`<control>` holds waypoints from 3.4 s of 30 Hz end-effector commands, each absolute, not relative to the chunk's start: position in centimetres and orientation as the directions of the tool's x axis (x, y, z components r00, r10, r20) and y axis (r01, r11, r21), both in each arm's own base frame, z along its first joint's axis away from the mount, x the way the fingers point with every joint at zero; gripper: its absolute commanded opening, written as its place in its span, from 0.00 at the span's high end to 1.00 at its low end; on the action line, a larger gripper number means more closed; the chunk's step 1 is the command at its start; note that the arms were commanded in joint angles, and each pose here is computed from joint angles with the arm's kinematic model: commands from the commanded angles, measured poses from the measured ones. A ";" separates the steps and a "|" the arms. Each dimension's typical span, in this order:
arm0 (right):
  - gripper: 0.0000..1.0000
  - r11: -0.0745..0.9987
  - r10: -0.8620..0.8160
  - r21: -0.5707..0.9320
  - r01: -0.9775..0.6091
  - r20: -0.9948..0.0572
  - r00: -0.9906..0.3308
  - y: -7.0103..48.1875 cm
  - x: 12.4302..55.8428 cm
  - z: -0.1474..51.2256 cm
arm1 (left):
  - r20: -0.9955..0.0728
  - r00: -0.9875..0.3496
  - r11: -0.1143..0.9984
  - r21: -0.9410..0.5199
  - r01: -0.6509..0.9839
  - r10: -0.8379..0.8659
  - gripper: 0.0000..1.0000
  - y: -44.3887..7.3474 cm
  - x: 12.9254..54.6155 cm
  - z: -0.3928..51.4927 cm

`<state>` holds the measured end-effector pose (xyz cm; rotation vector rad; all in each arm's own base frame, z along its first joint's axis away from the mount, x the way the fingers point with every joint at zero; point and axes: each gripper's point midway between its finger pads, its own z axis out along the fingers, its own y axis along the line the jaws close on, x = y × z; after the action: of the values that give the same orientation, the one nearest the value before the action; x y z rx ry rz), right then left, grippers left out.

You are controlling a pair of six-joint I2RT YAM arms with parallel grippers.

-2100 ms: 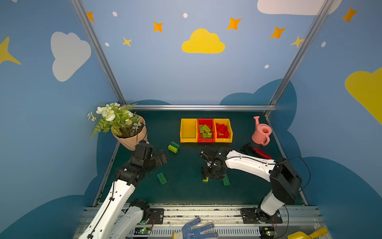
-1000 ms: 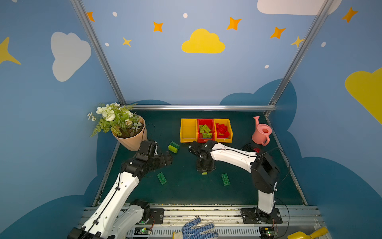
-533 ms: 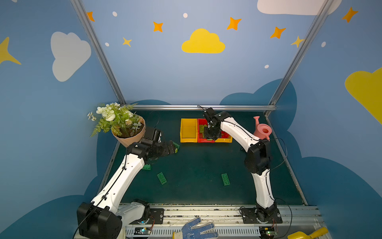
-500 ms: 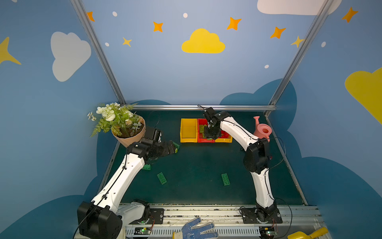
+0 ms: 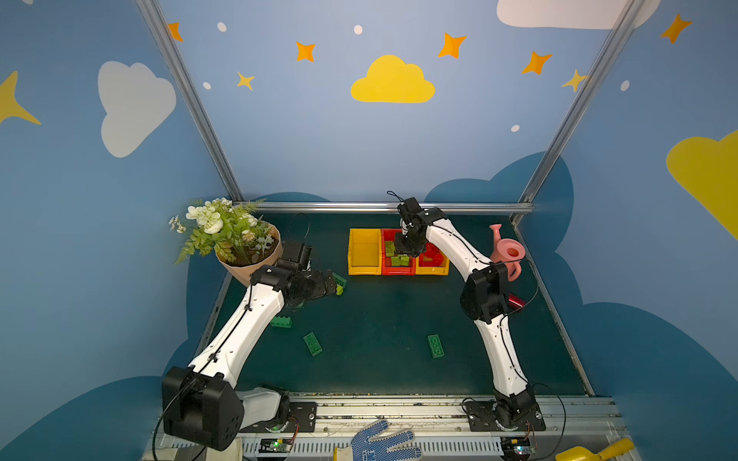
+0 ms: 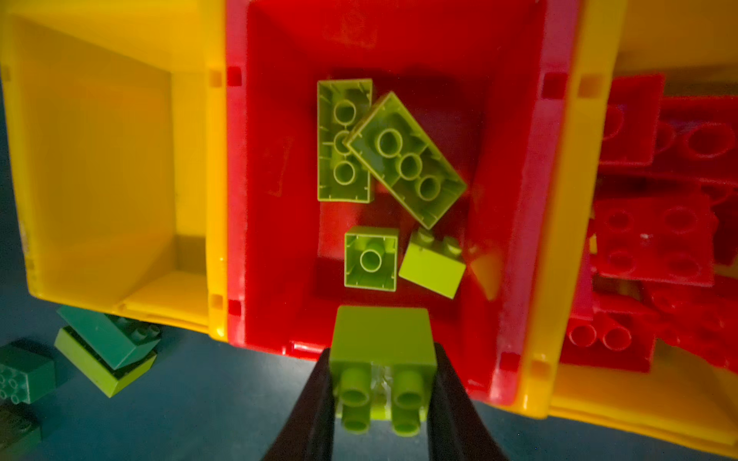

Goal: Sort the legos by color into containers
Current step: 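Lower the left gripper over the lime brick under a green brick while the right withdraws, then close the left gripper on the lime brick and lift it, then carry the lime brick over the red bin and open the left gripper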

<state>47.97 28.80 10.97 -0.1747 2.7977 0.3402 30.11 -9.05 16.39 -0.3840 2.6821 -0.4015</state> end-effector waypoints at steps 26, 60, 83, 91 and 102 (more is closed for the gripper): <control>0.10 0.883 -0.177 0.381 -0.275 -0.272 -0.946 24.9 33.5 22.2 | -0.221 -0.973 0.988 -0.150 -0.036 -0.069 0.02 -9.3 37.7 8.5; 0.09 0.956 -0.043 0.270 -0.114 -0.256 -0.966 13.9 22.9 23.6 | -0.187 -0.959 0.973 -0.055 0.226 0.212 0.16 -12.1 40.5 2.0; 0.09 0.949 -0.017 0.300 -0.095 -0.253 -0.967 13.4 22.4 23.6 | -0.173 -0.959 0.972 -0.023 0.232 0.225 0.42 -13.3 37.2 3.8; 0.09 0.944 0.003 0.318 -0.087 -0.272 -0.962 13.0 21.5 23.9 | -0.236 -0.938 0.964 -0.018 0.265 0.253 0.46 -16.2 38.6 8.5; 0.09 0.944 0.082 0.330 -0.020 -0.292 -0.953 11.1 18.7 23.4 | -0.380 -0.890 0.943 -0.111 0.315 0.252 0.46 -25.2 45.6 13.8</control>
<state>19.42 11.78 23.34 -0.0087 2.8057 0.4819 45.57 -24.32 15.53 0.4395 2.6549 -0.2147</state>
